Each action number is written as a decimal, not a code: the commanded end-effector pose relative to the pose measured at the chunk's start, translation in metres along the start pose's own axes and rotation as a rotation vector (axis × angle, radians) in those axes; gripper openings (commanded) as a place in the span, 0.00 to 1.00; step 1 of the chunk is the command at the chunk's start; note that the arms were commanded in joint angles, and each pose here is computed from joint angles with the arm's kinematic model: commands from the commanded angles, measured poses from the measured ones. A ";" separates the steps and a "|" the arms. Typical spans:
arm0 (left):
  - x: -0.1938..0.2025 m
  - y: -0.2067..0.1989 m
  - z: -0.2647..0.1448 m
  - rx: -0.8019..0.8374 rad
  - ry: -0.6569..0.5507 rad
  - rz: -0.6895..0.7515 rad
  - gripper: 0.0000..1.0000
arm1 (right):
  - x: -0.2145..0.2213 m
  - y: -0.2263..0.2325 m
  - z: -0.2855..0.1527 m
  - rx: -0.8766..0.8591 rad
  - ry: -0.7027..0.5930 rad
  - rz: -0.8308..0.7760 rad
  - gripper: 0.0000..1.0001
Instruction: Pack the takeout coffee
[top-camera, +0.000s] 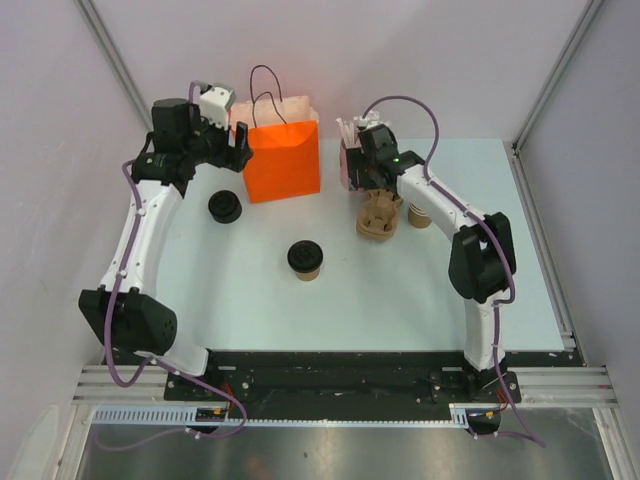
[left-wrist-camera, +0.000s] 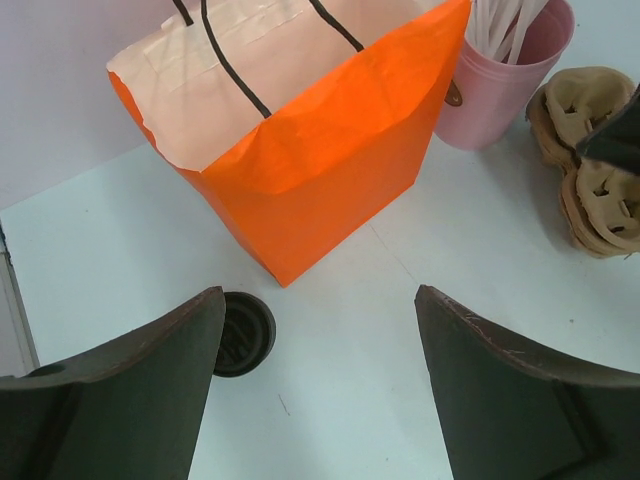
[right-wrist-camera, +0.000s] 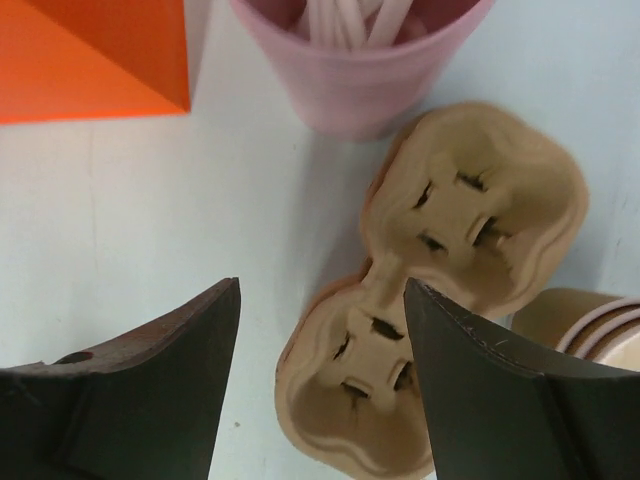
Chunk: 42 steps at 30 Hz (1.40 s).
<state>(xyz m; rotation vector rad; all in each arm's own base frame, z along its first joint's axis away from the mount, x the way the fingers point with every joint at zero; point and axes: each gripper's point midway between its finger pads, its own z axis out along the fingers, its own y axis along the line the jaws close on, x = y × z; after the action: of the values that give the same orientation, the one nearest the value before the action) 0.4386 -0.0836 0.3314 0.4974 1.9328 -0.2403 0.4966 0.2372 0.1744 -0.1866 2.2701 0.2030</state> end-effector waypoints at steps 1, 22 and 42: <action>-0.002 0.002 0.000 -0.001 -0.008 -0.005 0.83 | 0.045 0.002 0.009 0.115 0.107 0.018 0.70; 0.018 -0.004 0.000 0.022 0.025 0.014 0.83 | 0.035 0.030 -0.025 -0.311 0.099 -0.383 0.73; 0.019 -0.001 -0.003 0.003 0.027 0.035 0.83 | 0.061 -0.047 0.007 -0.524 0.199 -0.925 0.77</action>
<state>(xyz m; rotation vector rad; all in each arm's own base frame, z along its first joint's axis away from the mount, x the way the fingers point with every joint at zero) 0.4345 -0.0821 0.2975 0.5271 2.0041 -0.2389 0.4708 0.1950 0.1310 -1.4090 2.0368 0.2946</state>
